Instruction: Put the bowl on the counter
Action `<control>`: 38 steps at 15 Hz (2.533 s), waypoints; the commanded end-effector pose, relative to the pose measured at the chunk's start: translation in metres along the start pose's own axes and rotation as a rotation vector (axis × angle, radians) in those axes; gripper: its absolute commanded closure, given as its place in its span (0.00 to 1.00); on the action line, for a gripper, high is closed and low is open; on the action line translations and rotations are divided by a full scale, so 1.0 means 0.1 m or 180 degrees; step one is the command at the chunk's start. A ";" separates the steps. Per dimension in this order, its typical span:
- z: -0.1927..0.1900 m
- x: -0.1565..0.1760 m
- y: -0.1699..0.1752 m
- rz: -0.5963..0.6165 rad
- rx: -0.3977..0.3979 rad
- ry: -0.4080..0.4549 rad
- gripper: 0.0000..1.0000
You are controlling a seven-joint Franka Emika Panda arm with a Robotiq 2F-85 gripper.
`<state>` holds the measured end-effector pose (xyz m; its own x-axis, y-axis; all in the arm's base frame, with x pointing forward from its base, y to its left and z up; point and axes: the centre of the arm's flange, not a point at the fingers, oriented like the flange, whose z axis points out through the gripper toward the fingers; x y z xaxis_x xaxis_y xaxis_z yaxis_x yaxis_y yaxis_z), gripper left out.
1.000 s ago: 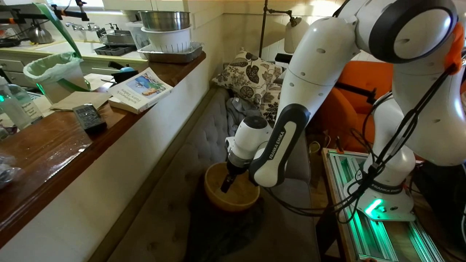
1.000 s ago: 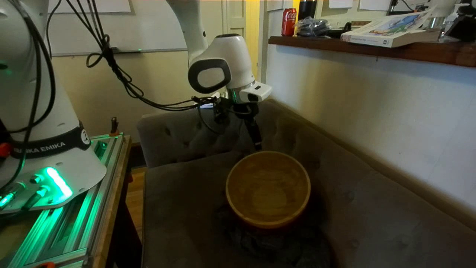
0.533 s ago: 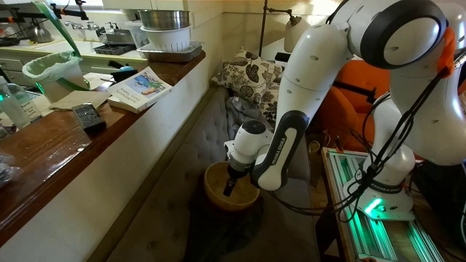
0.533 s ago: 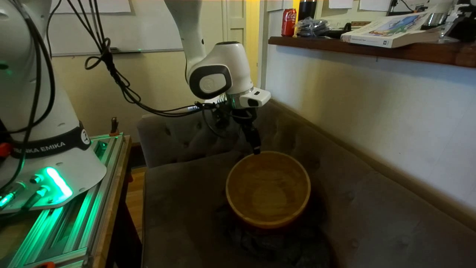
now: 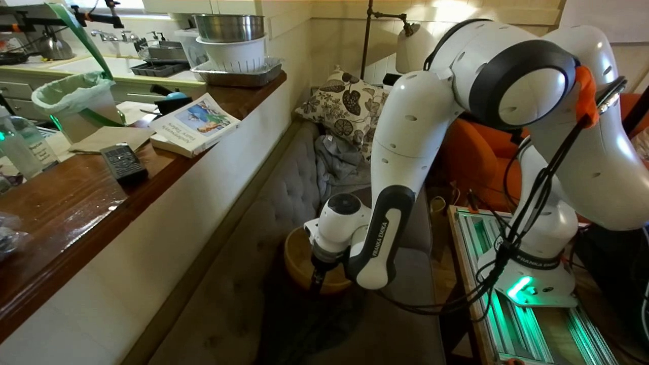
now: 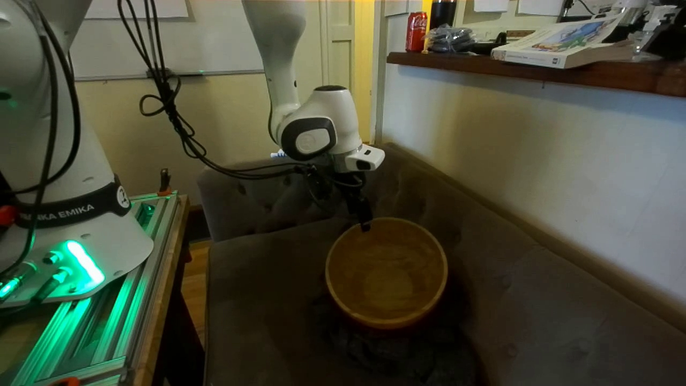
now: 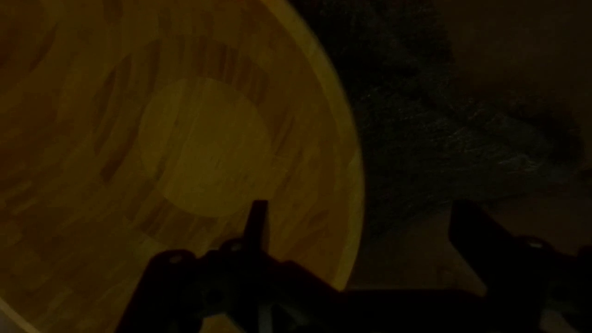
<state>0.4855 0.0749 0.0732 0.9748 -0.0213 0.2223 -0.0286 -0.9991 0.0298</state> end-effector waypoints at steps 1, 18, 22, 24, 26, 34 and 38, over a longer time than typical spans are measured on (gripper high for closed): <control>0.27 0.18 0.08 0.0023 -0.0171 0.0133 0.00; 0.30 0.19 0.16 0.0069 -0.0190 0.0117 0.34; 0.29 0.19 0.15 0.0071 -0.0196 0.0119 0.63; 0.27 0.19 0.13 0.0060 -0.0196 0.0109 0.77; 0.27 0.19 0.11 0.0056 -0.0192 0.0104 0.92; -0.13 -0.02 0.25 -0.0287 -0.0577 0.0235 0.96; -0.74 -0.35 0.35 -0.0704 -0.0910 0.0518 0.96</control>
<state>0.4793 0.0363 0.0795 0.9527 0.1076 0.2841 0.0255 -0.9602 0.2782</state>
